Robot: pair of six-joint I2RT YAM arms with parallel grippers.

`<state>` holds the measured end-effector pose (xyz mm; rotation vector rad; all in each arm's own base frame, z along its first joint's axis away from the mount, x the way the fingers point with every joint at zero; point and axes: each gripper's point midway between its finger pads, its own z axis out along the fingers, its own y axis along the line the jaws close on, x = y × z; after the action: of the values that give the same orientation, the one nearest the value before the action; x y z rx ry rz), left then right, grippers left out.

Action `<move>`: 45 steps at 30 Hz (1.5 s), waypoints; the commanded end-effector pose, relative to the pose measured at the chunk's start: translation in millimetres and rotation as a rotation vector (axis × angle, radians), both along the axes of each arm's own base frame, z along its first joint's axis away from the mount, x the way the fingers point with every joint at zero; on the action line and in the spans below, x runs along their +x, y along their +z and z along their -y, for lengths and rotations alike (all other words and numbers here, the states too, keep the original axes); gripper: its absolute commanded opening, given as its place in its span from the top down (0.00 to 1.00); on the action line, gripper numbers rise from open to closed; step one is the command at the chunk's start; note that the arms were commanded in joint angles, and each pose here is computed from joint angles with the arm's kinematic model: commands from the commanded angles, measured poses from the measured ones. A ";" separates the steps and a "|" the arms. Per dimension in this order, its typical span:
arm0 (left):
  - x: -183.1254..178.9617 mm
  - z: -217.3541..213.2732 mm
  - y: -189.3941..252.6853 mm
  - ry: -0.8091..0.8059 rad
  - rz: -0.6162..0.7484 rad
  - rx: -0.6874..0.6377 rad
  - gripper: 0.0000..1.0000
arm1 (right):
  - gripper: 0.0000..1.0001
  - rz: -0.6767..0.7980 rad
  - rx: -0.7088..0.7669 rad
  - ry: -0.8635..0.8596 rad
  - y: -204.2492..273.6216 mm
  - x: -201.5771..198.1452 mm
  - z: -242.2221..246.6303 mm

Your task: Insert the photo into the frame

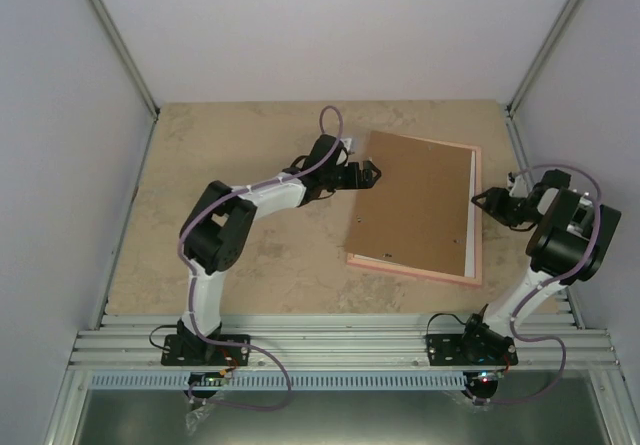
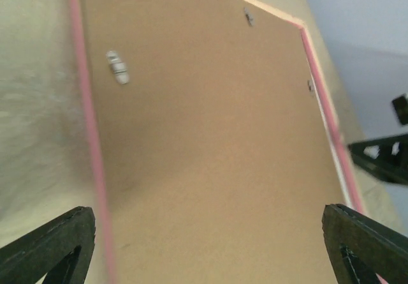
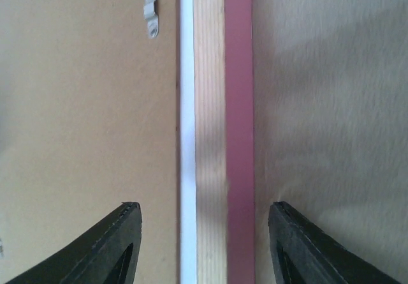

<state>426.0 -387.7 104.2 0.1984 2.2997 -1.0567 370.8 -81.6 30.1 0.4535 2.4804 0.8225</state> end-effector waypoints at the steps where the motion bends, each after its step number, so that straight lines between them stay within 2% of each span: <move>1: -8.4 -51.5 -5.1 -0.020 0.054 0.259 0.01 | 0.43 -0.031 -0.029 0.078 -12.2 1.3 -1.3; 7: 3.8 -131.6 -9.2 0.054 0.017 0.282 0.03 | 0.45 -0.008 0.063 0.158 -9.2 11.4 -52.2; 11: 7.4 -184.3 -19.9 0.083 -0.062 0.303 0.07 | 0.44 -0.002 0.137 0.193 -5.5 18.5 -89.6; 17: 4.1 -285.9 -36.6 0.235 -0.166 0.464 0.21 | 0.39 0.031 0.282 0.288 18.0 39.4 -166.2; 20: -0.4 -315.9 -30.6 0.258 -0.140 0.601 0.25 | 0.35 0.076 0.235 0.313 30.7 46.2 -169.8; 23: -9.1 -323.5 -37.1 0.260 -0.154 0.652 0.27 | 0.35 0.094 0.147 0.330 33.5 42.9 -161.8; 27: -3.9 -318.7 -45.9 0.250 -0.139 0.722 0.29 | 0.37 0.042 0.129 0.333 22.4 25.7 -160.5; 33: 4.0 -268.1 -57.0 0.138 -0.112 0.756 0.29 | 0.46 -0.017 0.137 0.328 1.4 11.5 -165.8; 40: -14.6 -192.2 -63.9 -0.062 -0.069 0.791 0.31 | 0.49 -0.037 0.192 0.386 -6.3 12.2 -192.3; 42: -17.8 -184.7 -53.3 -0.082 -0.016 0.823 0.30 | 0.49 -0.033 0.204 0.398 -3.6 13.4 -196.8; 45: -17.9 -195.8 -47.6 -0.055 0.004 0.873 0.28 | 0.50 -0.028 0.203 0.406 -2.2 13.4 -198.1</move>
<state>417.1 -166.5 36.1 0.4751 2.6734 0.0266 392.5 93.7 31.8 0.0648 2.5473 1.1383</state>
